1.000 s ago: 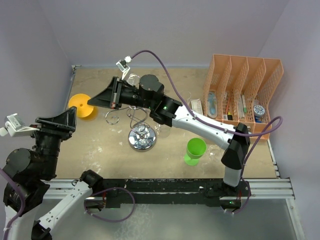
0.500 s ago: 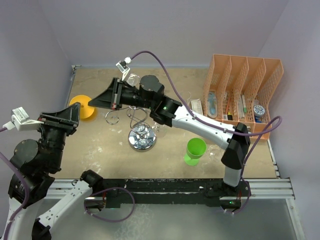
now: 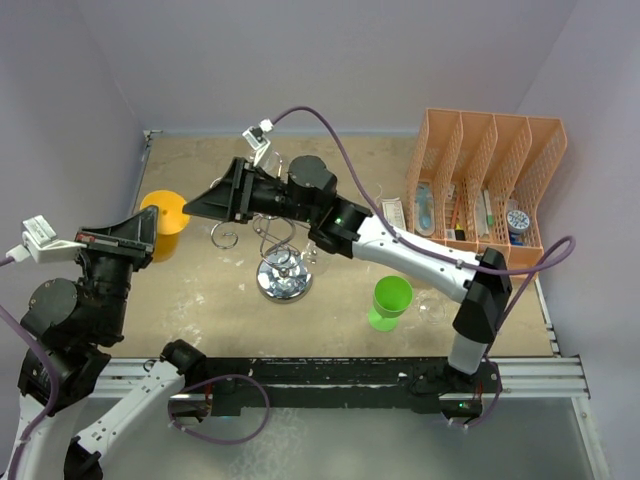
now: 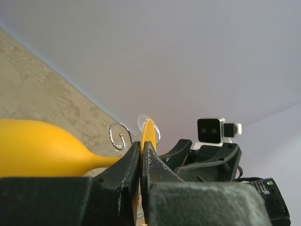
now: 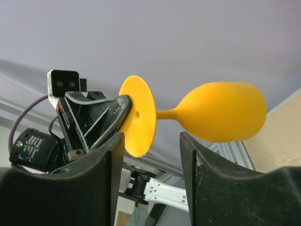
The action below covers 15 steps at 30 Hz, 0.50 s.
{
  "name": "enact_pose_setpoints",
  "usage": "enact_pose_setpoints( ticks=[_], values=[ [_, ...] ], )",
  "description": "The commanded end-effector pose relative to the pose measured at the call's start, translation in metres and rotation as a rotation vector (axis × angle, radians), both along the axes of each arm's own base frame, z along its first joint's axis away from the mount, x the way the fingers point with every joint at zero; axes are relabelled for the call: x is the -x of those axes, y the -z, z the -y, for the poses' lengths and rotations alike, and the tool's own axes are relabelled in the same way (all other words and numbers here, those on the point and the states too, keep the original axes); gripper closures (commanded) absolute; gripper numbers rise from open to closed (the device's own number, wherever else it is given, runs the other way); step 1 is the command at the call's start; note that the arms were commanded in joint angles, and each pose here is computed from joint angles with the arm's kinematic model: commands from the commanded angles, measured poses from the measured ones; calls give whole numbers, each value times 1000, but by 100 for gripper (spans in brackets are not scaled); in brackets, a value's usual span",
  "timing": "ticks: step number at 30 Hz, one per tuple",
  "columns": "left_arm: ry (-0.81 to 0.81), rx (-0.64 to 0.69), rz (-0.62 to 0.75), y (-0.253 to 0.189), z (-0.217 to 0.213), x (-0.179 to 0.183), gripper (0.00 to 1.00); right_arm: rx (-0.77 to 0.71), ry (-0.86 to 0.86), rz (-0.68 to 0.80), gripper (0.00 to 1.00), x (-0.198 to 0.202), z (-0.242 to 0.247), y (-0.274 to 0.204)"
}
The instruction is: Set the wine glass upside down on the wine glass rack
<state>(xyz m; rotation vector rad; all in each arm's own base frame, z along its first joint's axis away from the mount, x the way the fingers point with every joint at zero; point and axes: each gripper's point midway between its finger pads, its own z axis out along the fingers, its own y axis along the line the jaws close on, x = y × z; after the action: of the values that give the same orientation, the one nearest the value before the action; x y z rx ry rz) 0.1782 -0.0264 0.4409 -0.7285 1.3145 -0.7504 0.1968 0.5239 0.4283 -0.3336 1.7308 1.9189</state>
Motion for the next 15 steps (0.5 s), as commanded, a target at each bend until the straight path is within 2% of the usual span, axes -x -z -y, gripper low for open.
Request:
enact_pose_setpoints(
  ticks=[1, 9, 15],
  values=[
    [-30, 43, 18, -8, -4, -4, 100, -113, 107, 142, 44, 2, 37, -59],
    [-30, 38, -38, 8, 6, -20, 100, -69, 349, 259, 34, -13, 89, -64],
    [29, 46, -49, 18, 28, -38, 100, -36, 451, 380, 34, -9, 129, -64]
  ],
)
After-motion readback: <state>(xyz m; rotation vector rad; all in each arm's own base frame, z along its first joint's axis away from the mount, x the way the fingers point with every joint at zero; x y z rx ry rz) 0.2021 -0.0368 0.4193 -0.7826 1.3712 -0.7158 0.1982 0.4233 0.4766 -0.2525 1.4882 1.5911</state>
